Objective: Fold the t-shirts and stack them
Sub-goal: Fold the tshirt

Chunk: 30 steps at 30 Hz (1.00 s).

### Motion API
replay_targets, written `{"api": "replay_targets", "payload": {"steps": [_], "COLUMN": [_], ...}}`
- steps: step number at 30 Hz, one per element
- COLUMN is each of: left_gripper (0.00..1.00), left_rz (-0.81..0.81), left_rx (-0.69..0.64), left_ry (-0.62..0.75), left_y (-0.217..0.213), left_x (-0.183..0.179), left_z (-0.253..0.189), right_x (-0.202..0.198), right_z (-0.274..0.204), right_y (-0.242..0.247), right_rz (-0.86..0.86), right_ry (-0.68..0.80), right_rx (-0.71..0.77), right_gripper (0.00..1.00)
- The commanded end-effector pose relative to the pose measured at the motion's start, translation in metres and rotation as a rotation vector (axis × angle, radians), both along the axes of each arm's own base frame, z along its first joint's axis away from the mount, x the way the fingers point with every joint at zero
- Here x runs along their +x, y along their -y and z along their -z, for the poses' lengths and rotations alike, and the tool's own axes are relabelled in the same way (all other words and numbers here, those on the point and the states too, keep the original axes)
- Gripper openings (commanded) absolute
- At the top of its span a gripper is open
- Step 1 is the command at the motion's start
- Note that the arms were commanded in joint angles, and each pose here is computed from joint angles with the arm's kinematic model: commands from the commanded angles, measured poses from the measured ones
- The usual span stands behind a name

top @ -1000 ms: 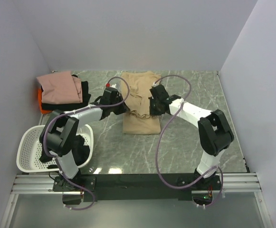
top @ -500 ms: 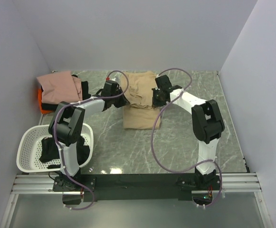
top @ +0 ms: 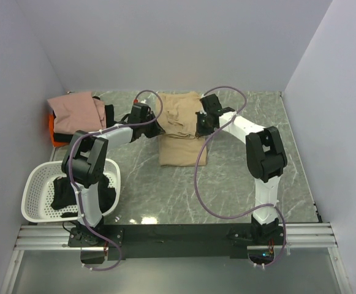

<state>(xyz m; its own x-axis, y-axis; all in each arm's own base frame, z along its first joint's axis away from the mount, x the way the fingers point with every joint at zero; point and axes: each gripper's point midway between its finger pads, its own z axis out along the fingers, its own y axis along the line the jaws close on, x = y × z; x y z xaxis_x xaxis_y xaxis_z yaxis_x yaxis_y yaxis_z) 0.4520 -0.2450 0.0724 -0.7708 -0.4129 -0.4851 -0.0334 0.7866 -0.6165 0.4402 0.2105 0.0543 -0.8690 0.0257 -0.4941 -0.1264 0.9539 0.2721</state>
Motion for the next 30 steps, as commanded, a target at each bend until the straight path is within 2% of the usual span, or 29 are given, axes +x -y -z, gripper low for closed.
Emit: {"api": "replay_targets", "payload": {"steps": [1, 19, 20, 21, 22, 24, 25, 28, 30], "left_gripper": [0.0, 0.0, 0.0, 0.05, 0.09, 0.23, 0.27, 0.33, 0.35], "left_rz": [0.0, -0.064, -0.071, -0.098, -0.115, -0.154, -0.177, -0.212, -0.206], "left_rx": [-0.031, 0.0, 0.017, 0.053, 0.065, 0.099, 0.133, 0.2, 0.193], "left_ry": [0.054, 0.036, 0.034, 0.026, 0.047, 0.092, 0.107, 0.194, 0.247], "left_y": [0.003, -0.006, -0.008, -0.015, -0.018, -0.028, -0.031, -0.032, -0.025], "left_x": [0.01, 0.023, 0.024, 0.025, 0.03, 0.033, 0.031, 0.022, 0.012], "left_z": [-0.019, -0.009, -0.008, -0.008, -0.017, -0.039, -0.048, -0.083, -0.105], "right_x": [0.02, 0.038, 0.036, 0.04, 0.04, 0.039, 0.039, 0.032, 0.024], "right_z": [-0.019, -0.013, -0.013, -0.019, -0.027, -0.038, -0.054, -0.082, -0.085], "right_y": [-0.003, -0.004, -0.002, 0.001, 0.002, 0.006, 0.009, 0.011, 0.011], "right_rz": [-0.011, -0.007, -0.011, -0.002, 0.003, 0.009, 0.019, 0.029, 0.025], "right_ry": [0.06, 0.047, 0.037, 0.048, 0.06, 0.084, 0.117, 0.169, 0.177], "right_rx": [0.016, -0.004, -0.009, -0.016, -0.023, -0.034, -0.035, -0.011, 0.004], "right_gripper": [0.0, 0.01, 0.06, 0.12, 0.26, 0.38, 0.5, 0.59, 0.59]}}
